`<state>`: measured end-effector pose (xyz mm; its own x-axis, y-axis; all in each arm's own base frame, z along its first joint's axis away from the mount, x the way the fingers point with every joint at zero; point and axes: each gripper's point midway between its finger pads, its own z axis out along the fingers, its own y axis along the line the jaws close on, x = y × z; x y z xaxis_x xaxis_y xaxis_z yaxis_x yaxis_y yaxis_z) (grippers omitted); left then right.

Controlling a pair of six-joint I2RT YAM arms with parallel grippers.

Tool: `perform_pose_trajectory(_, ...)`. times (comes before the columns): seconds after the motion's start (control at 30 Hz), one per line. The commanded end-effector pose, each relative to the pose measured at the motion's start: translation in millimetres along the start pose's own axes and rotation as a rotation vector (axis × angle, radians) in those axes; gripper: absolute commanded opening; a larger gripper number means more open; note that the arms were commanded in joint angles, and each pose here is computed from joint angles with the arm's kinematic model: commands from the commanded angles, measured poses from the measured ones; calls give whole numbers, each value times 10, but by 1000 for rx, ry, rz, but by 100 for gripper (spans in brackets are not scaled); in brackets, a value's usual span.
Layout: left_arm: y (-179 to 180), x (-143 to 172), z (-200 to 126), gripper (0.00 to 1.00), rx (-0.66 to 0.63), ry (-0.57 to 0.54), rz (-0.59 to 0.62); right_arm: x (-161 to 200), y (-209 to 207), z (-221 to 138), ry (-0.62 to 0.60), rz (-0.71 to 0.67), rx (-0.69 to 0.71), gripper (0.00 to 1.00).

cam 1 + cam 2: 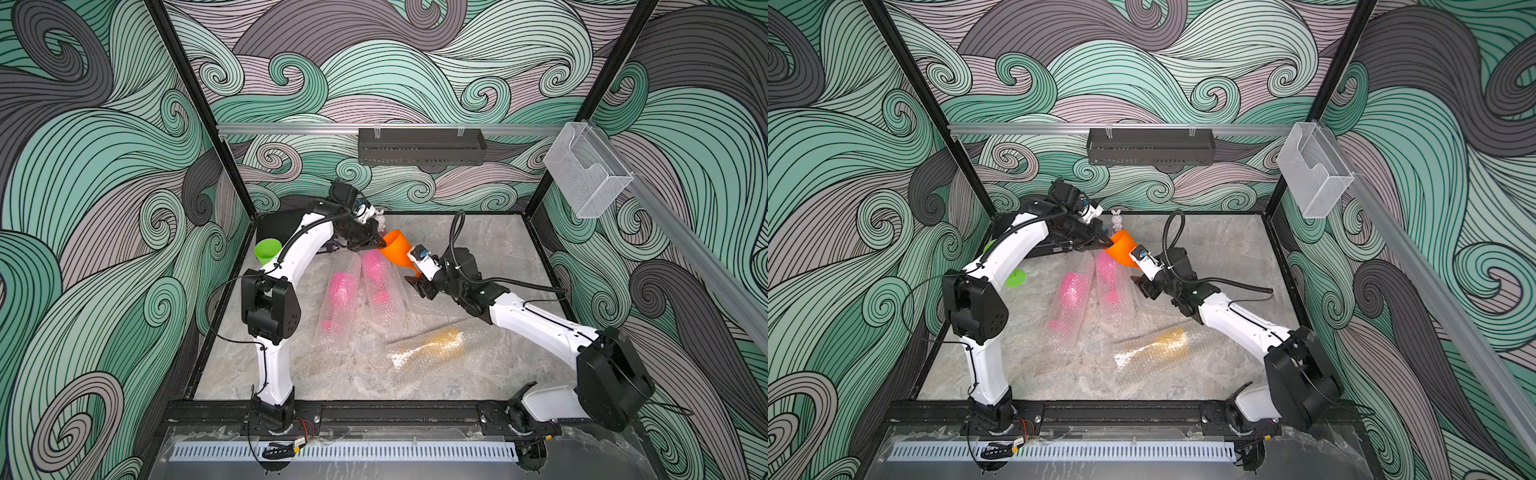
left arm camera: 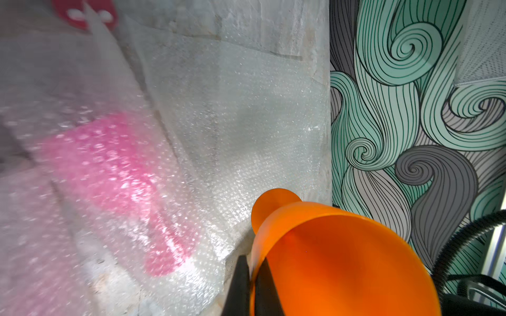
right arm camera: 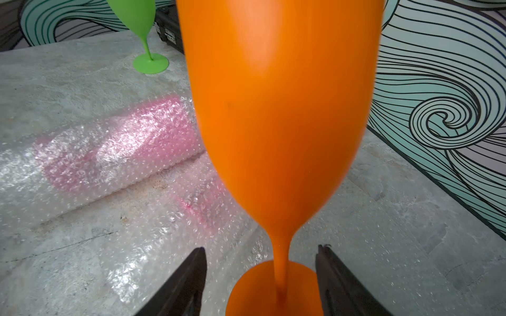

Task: Unpack wine glasses from bubble wrap
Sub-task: Place the wine glass at the center of the board.

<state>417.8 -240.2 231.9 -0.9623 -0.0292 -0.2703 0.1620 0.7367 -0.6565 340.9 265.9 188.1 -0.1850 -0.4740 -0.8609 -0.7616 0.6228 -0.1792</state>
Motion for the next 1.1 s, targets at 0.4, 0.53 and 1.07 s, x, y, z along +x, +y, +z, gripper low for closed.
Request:
perform_pose_trajectory(0.4,425,-79,-1826,0,-393,-433,-21,-673,139,-414,-192,195,-116,75)
perform_pose_trajectory(0.53,766,-51,-2005,0,-533,-459,-59,-672,143,-425,-175,252,-122,75)
perform_pose_trajectory(1.07,1840,-195,-1826,0,-800,-364,-158,-431,154,-369,-96,342,-111,75)
